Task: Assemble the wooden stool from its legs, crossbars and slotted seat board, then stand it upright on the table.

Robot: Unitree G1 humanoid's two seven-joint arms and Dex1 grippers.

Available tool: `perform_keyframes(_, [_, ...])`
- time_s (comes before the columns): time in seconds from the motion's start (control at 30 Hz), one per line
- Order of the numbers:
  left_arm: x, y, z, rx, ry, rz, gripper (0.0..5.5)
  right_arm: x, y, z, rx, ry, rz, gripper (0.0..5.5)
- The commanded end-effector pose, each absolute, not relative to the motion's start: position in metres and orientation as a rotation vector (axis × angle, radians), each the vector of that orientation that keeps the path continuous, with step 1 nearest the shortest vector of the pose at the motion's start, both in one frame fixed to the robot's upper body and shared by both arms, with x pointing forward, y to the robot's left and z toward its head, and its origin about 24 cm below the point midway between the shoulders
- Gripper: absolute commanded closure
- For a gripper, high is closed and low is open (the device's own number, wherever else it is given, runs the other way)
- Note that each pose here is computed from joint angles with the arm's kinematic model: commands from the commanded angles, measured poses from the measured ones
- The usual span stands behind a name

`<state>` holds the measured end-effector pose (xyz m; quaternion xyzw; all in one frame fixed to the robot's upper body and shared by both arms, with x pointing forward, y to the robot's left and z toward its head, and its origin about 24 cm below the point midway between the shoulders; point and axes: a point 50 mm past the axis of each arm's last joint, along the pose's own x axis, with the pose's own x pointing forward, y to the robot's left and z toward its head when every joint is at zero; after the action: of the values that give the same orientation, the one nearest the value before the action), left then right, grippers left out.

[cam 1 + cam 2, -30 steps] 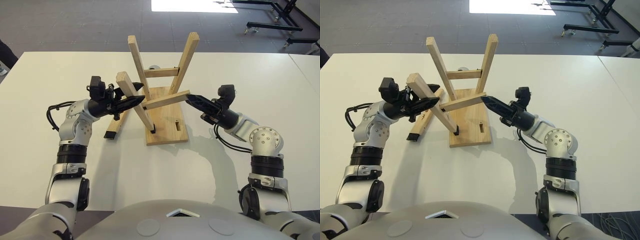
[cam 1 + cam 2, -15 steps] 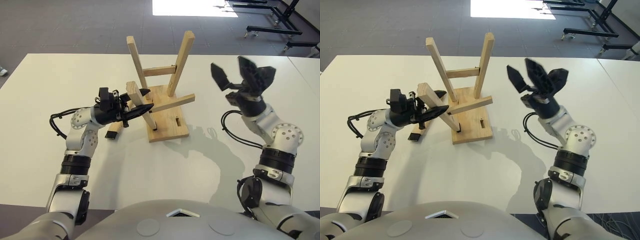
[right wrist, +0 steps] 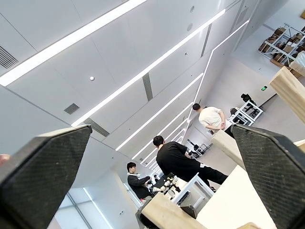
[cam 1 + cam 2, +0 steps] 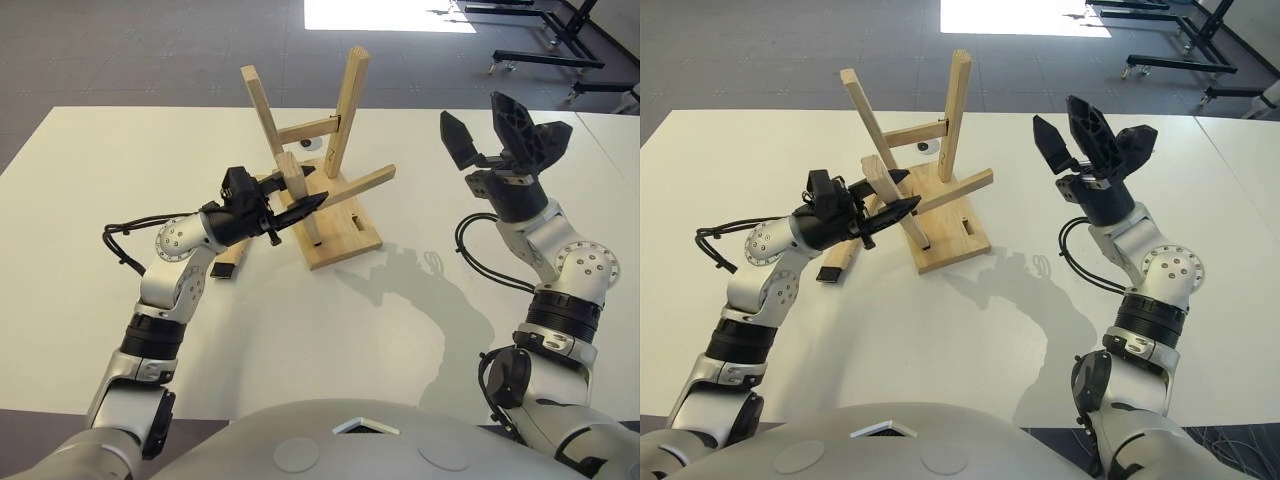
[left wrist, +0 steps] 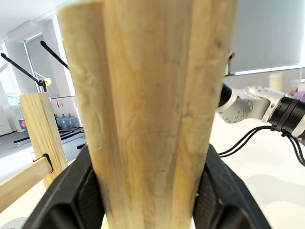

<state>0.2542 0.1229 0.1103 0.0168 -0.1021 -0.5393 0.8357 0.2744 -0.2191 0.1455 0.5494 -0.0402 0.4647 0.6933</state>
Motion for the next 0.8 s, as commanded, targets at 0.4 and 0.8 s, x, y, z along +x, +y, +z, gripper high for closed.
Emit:
perform_keyframes(0.4, [0.243, 0.131, 0.080, 0.119, 0.475, -1.088, 3.45, 0.276, -0.212, 0.140, 1.214, -0.051, 1.011, 0.10])
perform_keyframes(0.8, [0.252, 0.118, 0.077, 0.376, 0.504, -0.969, 3.45, 0.274, -0.212, 0.135, 1.224, -0.056, 0.993, 0.10])
